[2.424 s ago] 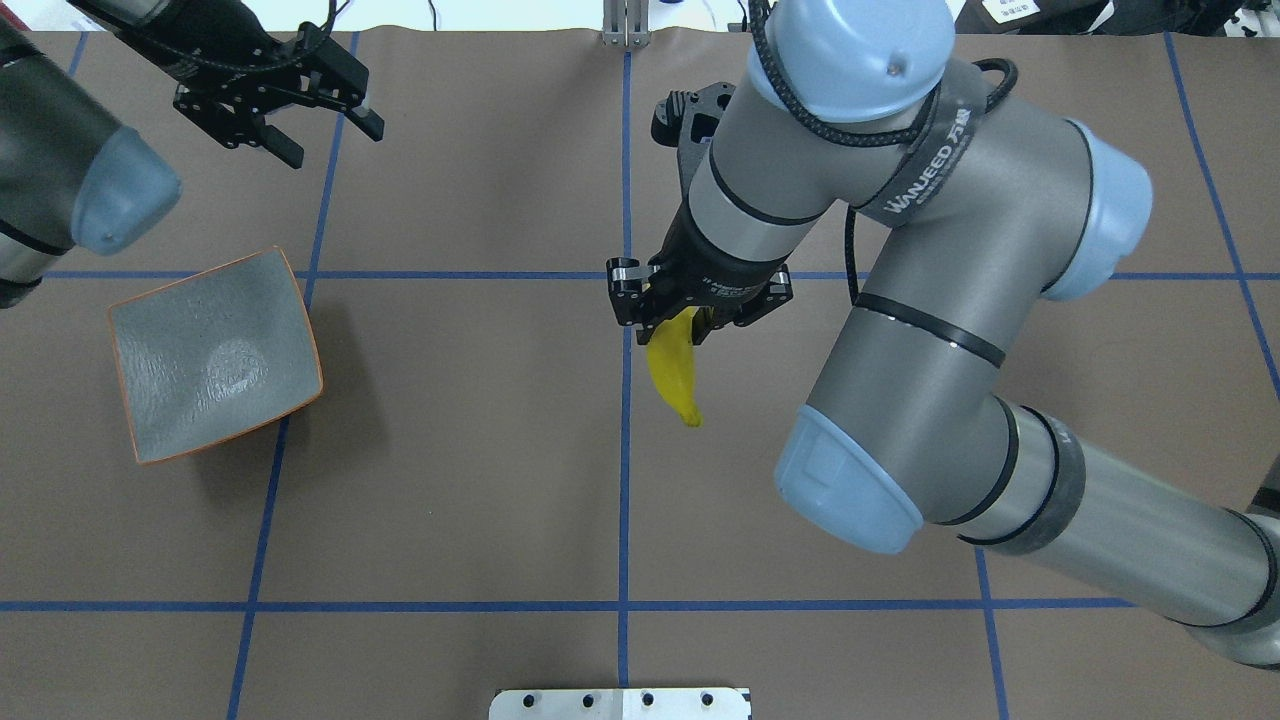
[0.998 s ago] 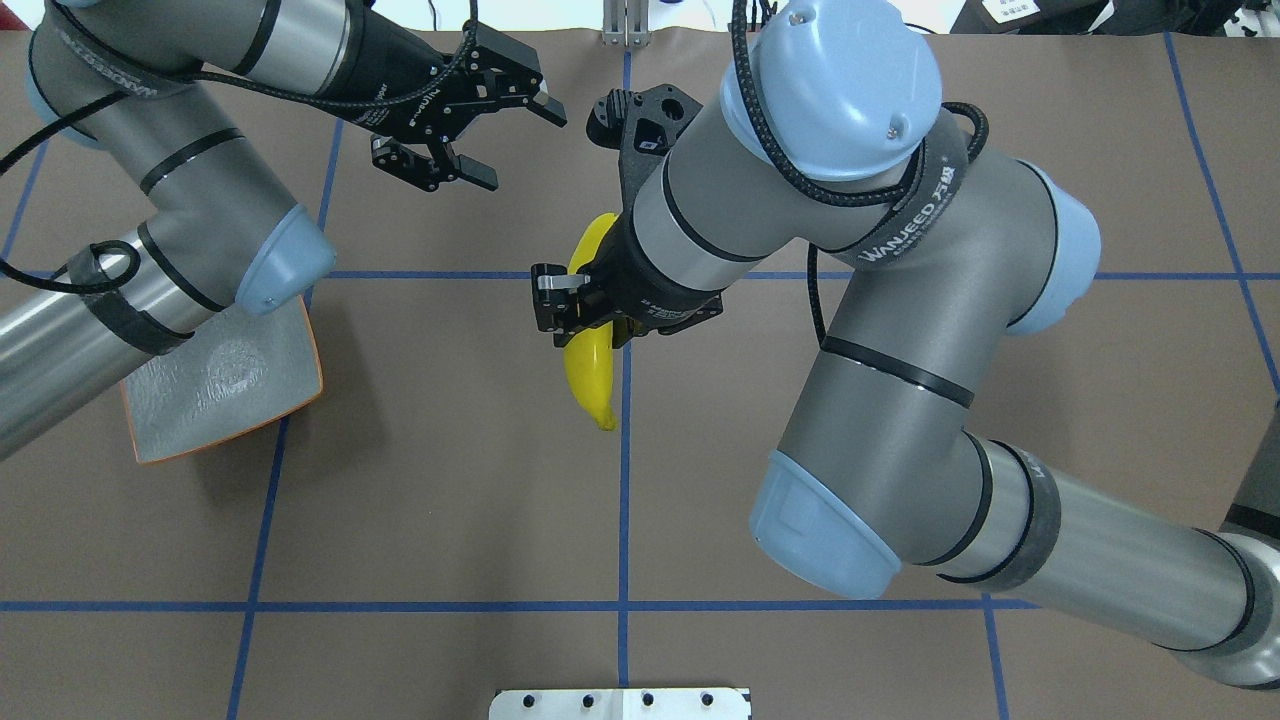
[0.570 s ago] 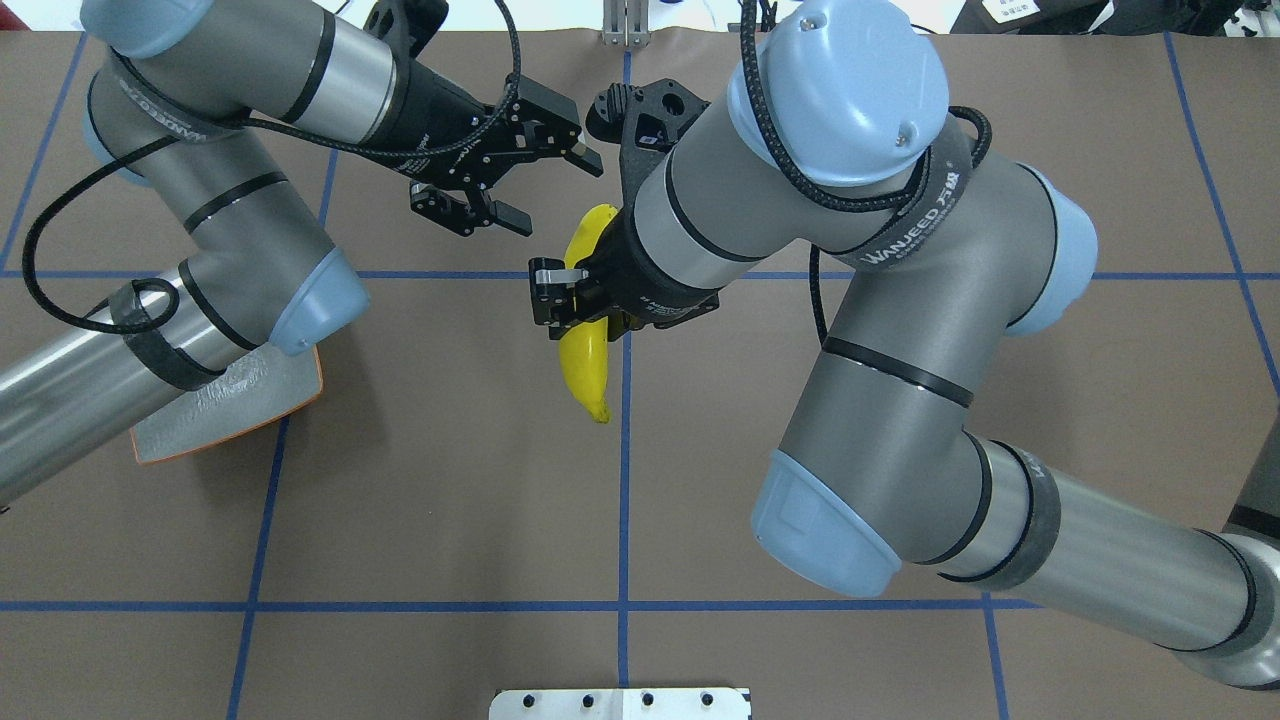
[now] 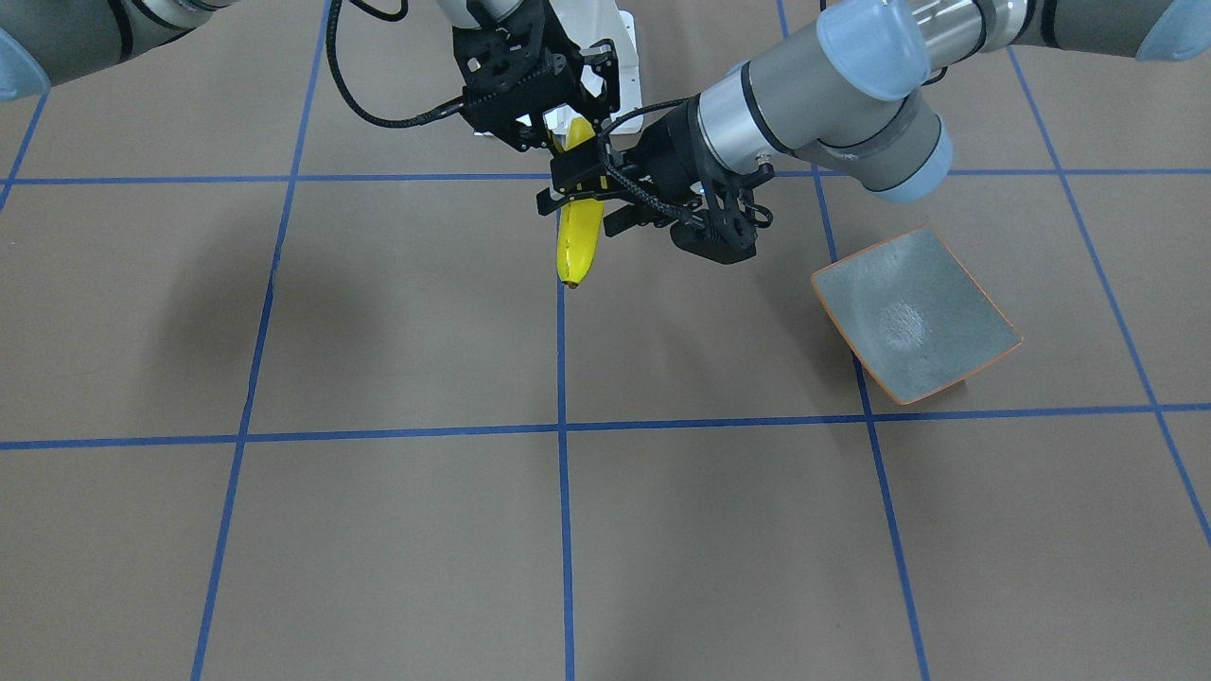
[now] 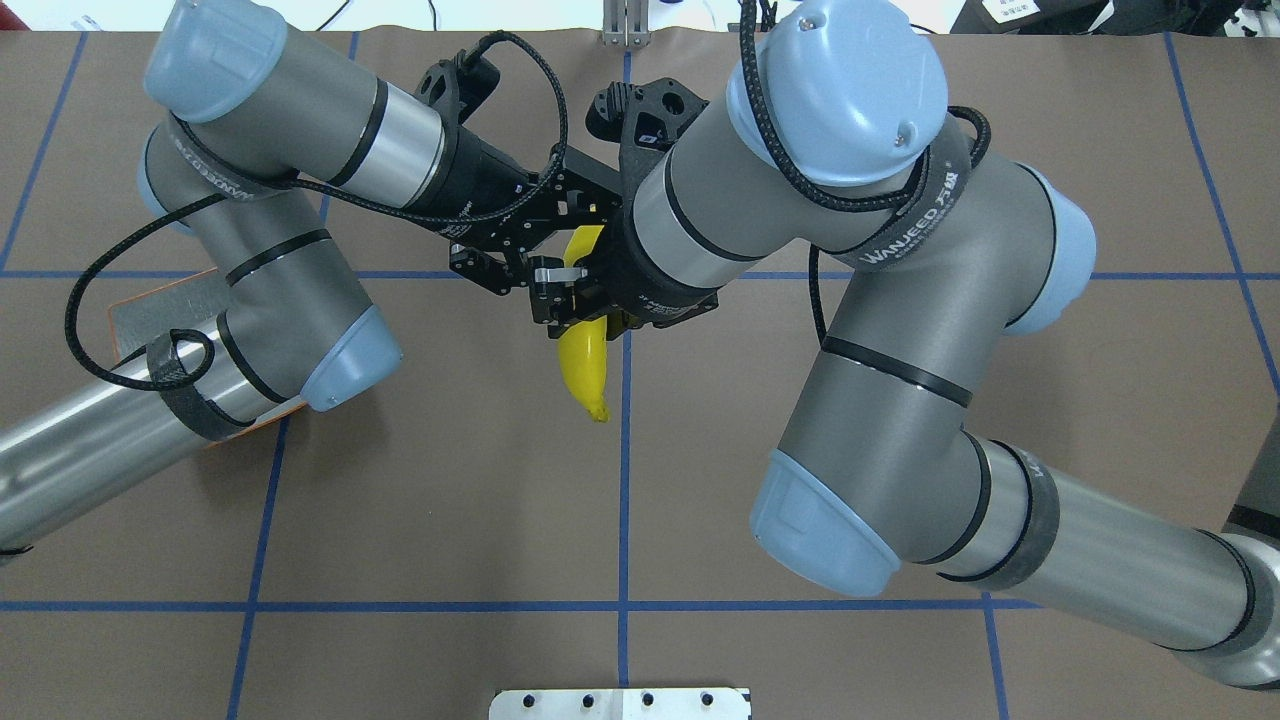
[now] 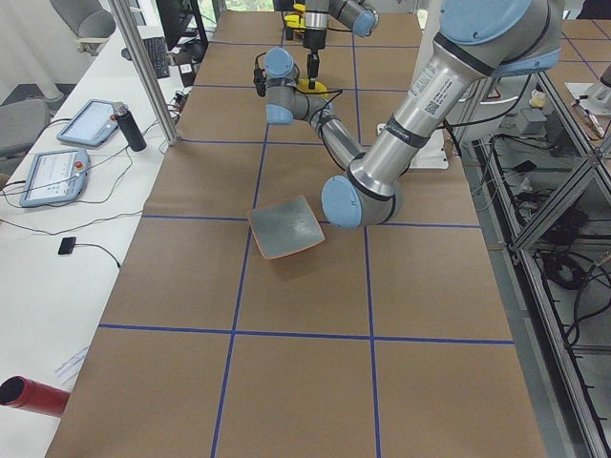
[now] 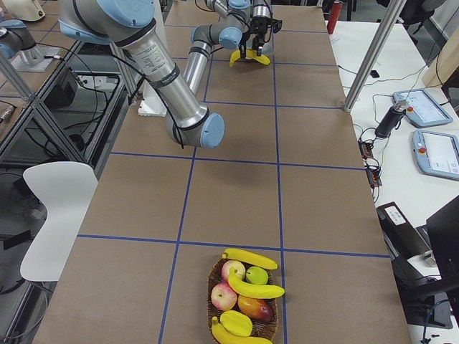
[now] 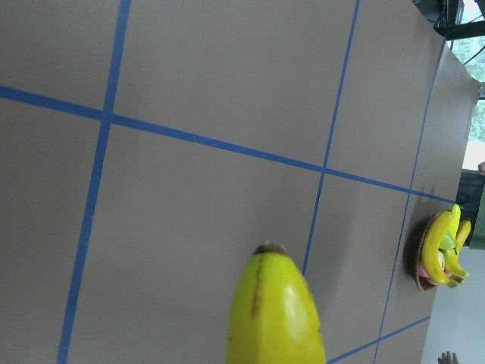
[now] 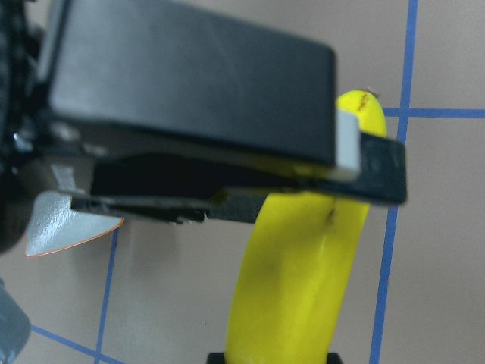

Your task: Transfer all bananas from basket to plate

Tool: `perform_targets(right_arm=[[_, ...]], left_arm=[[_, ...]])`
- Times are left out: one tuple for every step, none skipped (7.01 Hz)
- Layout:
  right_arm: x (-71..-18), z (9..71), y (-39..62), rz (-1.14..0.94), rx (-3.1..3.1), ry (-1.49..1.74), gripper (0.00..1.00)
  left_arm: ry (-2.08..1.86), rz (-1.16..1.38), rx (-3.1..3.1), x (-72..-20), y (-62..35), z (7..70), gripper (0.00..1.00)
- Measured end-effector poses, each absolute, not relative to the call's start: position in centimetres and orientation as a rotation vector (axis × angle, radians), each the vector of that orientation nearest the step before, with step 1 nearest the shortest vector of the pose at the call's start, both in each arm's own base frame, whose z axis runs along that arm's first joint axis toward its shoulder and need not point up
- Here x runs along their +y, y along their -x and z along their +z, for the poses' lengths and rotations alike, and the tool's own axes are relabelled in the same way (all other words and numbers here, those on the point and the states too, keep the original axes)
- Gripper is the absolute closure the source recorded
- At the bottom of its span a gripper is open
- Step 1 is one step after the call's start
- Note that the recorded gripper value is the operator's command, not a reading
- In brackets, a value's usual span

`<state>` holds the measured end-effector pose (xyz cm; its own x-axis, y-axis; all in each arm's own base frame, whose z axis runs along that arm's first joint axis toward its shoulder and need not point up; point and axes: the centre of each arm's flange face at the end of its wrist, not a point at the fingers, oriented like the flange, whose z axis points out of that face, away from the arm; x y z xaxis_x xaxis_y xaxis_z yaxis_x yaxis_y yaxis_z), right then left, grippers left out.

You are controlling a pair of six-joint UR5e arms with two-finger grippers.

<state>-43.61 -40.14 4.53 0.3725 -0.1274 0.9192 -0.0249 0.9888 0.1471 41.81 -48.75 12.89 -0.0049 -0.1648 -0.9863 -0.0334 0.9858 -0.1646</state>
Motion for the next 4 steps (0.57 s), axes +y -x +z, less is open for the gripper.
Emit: perform_targets(right_arm=[[-40.15, 4.55, 43.61, -0.066, -1.189, -0.146, 1.00], [-40.14, 4.54, 43.61, -0.066, -1.190, -0.146, 1.00], [-40.13, 4.51, 43.60, -0.067, -1.191, -0.146, 1.00], [-40.11, 4.47, 43.60, -0.068, -1.192, -0.146, 0.61]], left_arm=[[0.158, -0.099, 1.578, -48.41, -41.85, 12.71, 0.60], [0.157, -0.097, 1.580, -48.25, -41.74, 12.65, 1.00], [0.156, -0.095, 1.581, -48.12, -41.58, 12.69, 1.00], [0.168, -0.106, 1.582, -47.94, -41.36, 12.64, 1.00]])
